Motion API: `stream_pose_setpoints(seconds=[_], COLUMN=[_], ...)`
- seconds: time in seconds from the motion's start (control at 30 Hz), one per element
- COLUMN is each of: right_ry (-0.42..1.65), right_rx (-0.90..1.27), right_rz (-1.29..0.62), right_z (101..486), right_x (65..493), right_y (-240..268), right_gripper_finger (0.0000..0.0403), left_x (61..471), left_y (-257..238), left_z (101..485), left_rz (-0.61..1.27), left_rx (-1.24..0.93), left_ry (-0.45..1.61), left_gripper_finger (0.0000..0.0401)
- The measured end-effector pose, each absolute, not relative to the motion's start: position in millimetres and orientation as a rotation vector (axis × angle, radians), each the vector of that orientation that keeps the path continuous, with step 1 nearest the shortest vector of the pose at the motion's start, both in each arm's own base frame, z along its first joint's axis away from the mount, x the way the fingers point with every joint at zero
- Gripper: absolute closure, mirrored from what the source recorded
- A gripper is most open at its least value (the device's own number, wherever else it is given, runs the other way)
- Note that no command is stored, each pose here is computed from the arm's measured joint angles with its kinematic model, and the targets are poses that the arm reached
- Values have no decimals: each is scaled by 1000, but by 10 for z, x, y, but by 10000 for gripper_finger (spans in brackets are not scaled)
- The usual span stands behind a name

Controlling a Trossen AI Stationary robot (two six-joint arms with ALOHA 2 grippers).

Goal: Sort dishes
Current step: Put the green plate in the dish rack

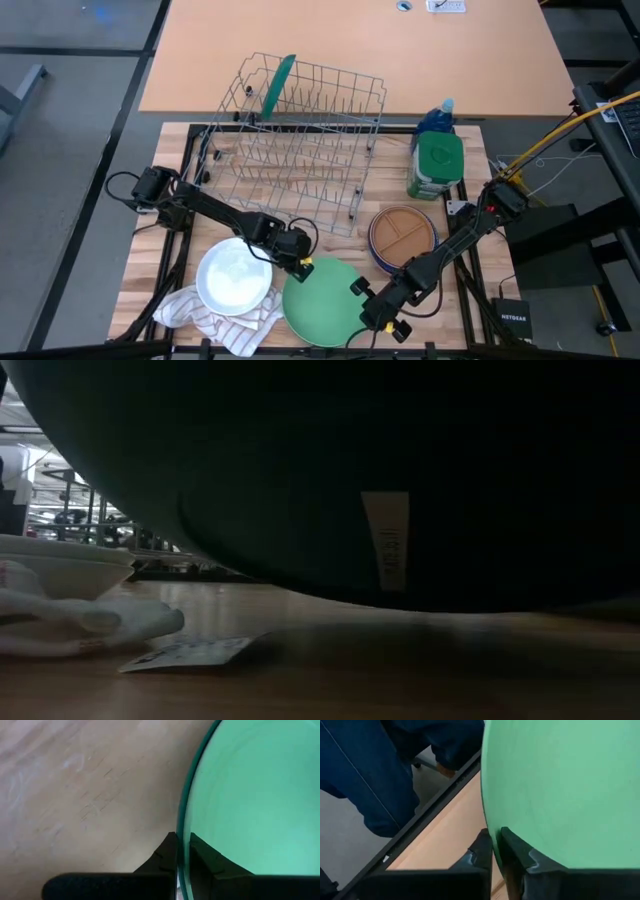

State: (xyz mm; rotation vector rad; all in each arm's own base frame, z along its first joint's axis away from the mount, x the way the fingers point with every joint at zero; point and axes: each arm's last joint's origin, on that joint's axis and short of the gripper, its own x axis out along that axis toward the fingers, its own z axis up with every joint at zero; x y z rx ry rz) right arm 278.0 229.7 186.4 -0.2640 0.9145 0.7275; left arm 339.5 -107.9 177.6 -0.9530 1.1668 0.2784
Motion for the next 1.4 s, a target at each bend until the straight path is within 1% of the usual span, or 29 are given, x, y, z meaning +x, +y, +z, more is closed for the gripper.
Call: stream_pose_setpoints(seconds=[0.1, 0.33, 0.4, 0.6, 0.73, 0.87, 1.07, 1.27, 1.4], right_ry=[921, 921, 925, 954, 959, 984, 992, 1001, 1005], right_rx=[-245, -224, -220, -199, -209, -220, -198, -136, -93], right_rz=[729, 732, 736, 723, 701, 660, 639, 607, 555], right_z=[1863, 1870, 1869, 1898, 2012, 2095, 2174, 2193, 2195], right_x=[2782, 2785, 2783, 2783, 2819, 2833, 2853, 2862, 2870], right_y=[2297, 2301, 2302, 2304, 2322, 2321, 2334, 2342, 2339], right_gripper_finger=[369, 385, 383, 385, 389, 389, 389, 389, 389], left_x=[3394, 3394, 3395, 3389, 3399, 3409, 3384, 3283, 3166], left_y=[-1080, -1079, -1080, -1093, -1053, -1022, -1005, -962, -919], left_z=[1776, 1776, 1776, 1780, 1784, 1784, 1863, 2175, 2472], left_rz=[238, 133, 104, 25, 23, 33, 28, 15, 6], left_rx=[-894, -735, -694, -594, -575, -566, -565, -573, -575], left_ry=[1170, 1169, 1168, 1170, 1165, 1157, 1140, 1055, 955], left_gripper_finger=[386, 379, 362, 286, 262, 261, 274, 288, 296])
